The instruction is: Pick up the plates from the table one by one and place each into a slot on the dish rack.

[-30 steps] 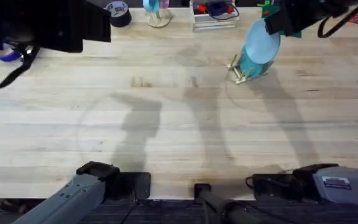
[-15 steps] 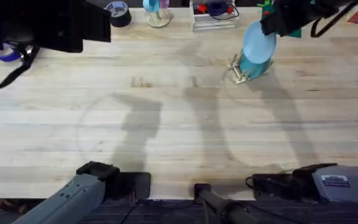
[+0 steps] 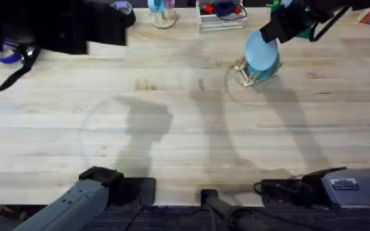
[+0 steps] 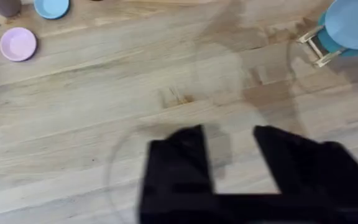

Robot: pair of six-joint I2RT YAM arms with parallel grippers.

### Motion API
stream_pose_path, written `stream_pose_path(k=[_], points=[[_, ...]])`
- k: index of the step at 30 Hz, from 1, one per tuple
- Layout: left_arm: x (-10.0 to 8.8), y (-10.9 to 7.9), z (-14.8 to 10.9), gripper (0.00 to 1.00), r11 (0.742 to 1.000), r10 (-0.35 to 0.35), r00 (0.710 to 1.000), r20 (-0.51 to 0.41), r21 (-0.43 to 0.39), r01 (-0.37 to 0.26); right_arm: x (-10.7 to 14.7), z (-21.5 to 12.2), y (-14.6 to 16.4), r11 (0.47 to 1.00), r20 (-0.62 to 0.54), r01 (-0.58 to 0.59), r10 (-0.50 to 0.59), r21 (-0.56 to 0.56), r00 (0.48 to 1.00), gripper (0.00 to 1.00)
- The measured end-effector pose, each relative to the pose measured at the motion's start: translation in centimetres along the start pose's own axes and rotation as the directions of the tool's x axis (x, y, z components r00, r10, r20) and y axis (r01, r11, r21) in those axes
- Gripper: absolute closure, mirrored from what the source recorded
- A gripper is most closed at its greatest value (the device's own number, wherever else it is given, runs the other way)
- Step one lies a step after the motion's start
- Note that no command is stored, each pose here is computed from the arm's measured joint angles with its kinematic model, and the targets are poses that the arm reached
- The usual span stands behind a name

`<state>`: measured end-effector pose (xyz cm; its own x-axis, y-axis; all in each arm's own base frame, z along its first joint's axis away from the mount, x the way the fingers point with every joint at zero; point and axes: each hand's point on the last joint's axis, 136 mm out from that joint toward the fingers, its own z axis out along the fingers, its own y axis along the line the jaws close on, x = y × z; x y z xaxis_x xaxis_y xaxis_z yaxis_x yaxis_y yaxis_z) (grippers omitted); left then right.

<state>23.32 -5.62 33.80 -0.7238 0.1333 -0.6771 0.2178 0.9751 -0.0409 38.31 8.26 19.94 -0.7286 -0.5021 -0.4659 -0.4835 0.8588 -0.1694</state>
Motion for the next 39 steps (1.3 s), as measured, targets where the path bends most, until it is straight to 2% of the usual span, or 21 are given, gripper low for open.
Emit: stream_pose_path(k=[2, 3, 4, 29, 39], points=[[0.0, 0.0, 0.0, 0.194, 1.000, 0.000, 1.000, 0.000, 0.000, 0.000, 0.0, 0.0, 0.0, 1.000, 0.000, 0.003, -0.003, 0.000, 1.000, 0.973], [0.0, 0.0, 0.0, 0.061, 1.000, -0.003, 1.000, 0.000, 0.000, 0.003, 0.0, 0.0, 0.0, 1.000, 0.000, 0.003, -0.003, 0.000, 1.000, 0.974], [0.0, 0.0, 0.0, 0.022, 1.000, -0.001, 1.000, 0.000, 0.000, 0.001, 0.0, 0.0, 0.0, 1.000, 0.000, 0.005, -0.005, 0.000, 1.000, 0.973], [0.0, 0.0, 0.0, 0.007, 1.000, -0.001, 1.000, 0.000, -0.001, 0.001, 0.0, 0.1, 0.0, 0.999, -0.003, 0.040, -0.040, -0.001, 0.999, 0.973], [0.0, 0.0, 0.0, 0.007, 1.000, -0.001, 1.000, 0.000, -0.001, 0.001, 0.9, 2.9, 0.3, 0.999, -0.073, 0.044, -0.046, -0.030, 0.996, 0.973]])
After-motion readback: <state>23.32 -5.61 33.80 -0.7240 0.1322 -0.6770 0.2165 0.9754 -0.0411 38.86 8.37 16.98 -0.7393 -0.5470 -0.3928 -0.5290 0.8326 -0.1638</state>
